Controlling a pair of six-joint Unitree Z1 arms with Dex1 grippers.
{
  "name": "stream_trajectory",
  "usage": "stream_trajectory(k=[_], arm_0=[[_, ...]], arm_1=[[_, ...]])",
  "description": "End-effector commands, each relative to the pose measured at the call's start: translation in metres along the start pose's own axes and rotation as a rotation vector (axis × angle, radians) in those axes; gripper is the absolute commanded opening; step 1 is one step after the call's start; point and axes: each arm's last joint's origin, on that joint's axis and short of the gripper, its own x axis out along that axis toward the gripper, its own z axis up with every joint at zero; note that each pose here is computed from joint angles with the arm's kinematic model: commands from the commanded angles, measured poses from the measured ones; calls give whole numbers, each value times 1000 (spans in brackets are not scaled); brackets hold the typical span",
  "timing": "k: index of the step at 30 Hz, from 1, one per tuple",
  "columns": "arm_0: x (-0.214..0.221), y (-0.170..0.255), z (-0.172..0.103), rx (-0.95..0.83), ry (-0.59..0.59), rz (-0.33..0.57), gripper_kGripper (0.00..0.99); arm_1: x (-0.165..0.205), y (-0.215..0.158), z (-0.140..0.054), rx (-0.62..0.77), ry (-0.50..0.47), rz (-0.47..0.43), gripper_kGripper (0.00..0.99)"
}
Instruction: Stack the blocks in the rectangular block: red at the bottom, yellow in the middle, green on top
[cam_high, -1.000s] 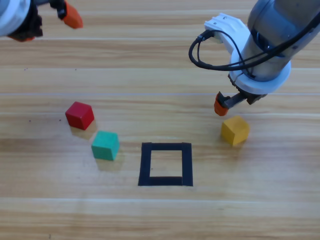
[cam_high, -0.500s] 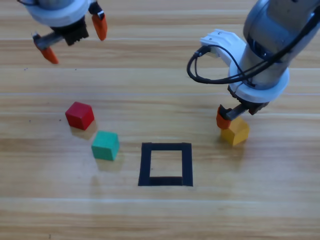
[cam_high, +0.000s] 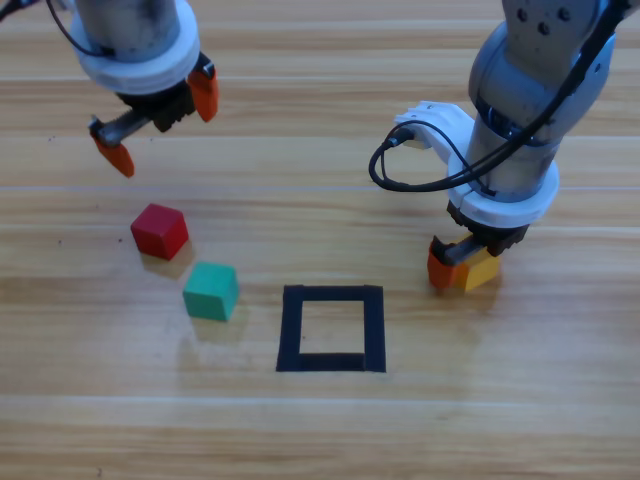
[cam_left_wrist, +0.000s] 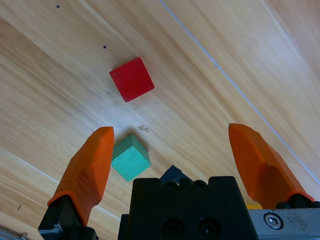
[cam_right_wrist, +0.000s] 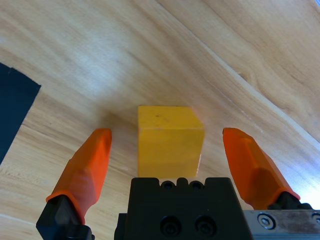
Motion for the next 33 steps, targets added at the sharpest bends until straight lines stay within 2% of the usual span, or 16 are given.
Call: stream_trajectory(k=[1, 5, 6, 8, 9, 12, 15, 18, 24, 30, 33], arm_0=[[55, -5, -3, -4, 40, 139, 973], [65, -1, 5, -29, 54, 168, 973], [67, 1, 8, -37, 57, 175, 973], [74, 4, 14, -59, 72, 192, 974], [77, 5, 17, -70, 76, 198, 974], [83, 9, 26, -99, 94, 200, 974], [92, 13, 32, -131, 112, 204, 974], [101, 14, 35, -170, 126, 204, 974], [116, 10, 31, -220, 135, 220, 973], [128, 8, 29, -263, 133, 232, 974], [135, 7, 27, -273, 134, 237, 977]], arm_1=[[34, -19, 2, 32, 82, 17, 891], [36, -20, 1, 20, 94, 42, 726], [36, -20, 1, 17, 96, 45, 661], [37, -20, 1, 12, 98, 62, 423], [37, -20, 1, 7, 98, 66, 348], [34, -20, 0, 0, 103, 75, 230], [24, -27, -2, 14, 108, 86, 230], [7, -37, -9, 48, 108, 146, 230], [-20, -42, -20, 99, 78, 139, 230], [-32, -42, -20, 145, 52, 166, 225], [-31, -39, -19, 110, 45, 209, 161]])
